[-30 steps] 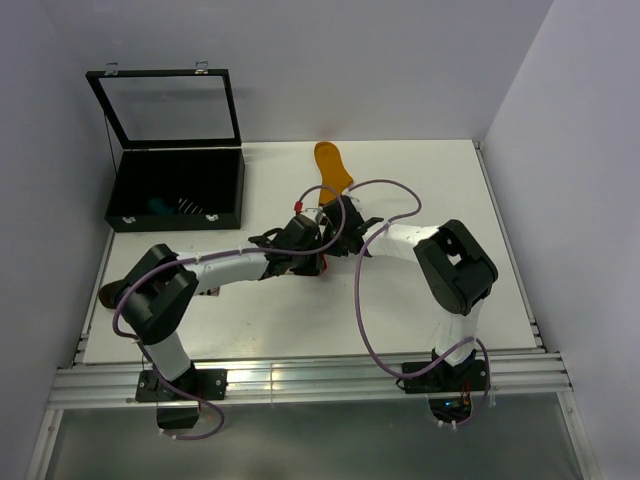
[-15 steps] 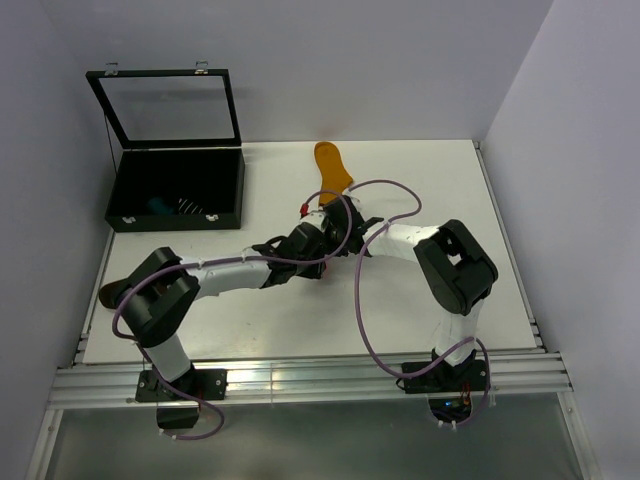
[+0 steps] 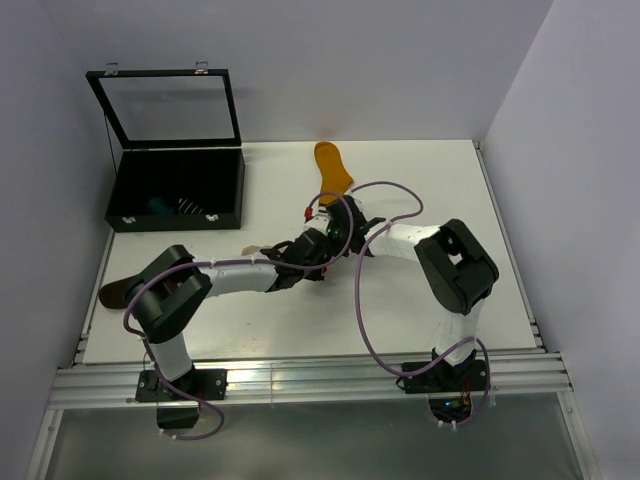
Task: Roll the socks
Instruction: Roll the sock at the center of the board.
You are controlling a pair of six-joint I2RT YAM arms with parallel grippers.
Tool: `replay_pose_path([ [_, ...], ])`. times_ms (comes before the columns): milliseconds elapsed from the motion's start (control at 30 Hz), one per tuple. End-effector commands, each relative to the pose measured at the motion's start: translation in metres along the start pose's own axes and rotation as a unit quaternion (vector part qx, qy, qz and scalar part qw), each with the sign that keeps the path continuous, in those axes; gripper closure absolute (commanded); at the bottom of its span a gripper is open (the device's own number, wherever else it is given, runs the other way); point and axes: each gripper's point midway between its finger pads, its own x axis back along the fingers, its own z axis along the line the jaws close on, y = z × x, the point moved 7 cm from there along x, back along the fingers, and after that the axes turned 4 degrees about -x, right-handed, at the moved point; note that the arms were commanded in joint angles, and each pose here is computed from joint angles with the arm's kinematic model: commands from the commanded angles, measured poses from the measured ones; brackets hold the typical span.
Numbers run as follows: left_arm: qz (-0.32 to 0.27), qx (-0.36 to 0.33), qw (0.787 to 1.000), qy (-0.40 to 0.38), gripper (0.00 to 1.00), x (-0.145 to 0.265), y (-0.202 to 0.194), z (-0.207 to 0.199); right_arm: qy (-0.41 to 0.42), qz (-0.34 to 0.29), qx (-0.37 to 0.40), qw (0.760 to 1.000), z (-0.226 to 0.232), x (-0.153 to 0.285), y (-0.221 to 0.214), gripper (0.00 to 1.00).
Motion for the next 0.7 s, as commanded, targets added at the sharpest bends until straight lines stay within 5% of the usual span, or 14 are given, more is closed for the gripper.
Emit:
replay_pose_path([
  [0, -0.03, -0.005, 1.0, 0.003, 0.79, -0.002, 0.015, -0.008, -0.005, 0.011, -0.01, 1.0, -0.007, 0.001, -0.005, 0.92],
  [167, -0.031, 0.012, 0.999, -0.002, 1.0, -0.002, 0.016, -0.003, 0.004, 0.005, -0.017, 1.0, -0.009, 0.005, -0.002, 0.92],
  [333, -0.033, 0.049, 0.998, -0.02, 1.0, 0.003, 0.021, 0.016, 0.029, -0.013, -0.015, 0.999, -0.006, 0.018, 0.004, 0.87],
  [667, 0.006, 0.123, 0.991, -0.055, 1.0, 0.009, 0.015, 0.036, 0.084, -0.067, 0.025, 0.994, 0.009, 0.053, 0.023, 0.53],
])
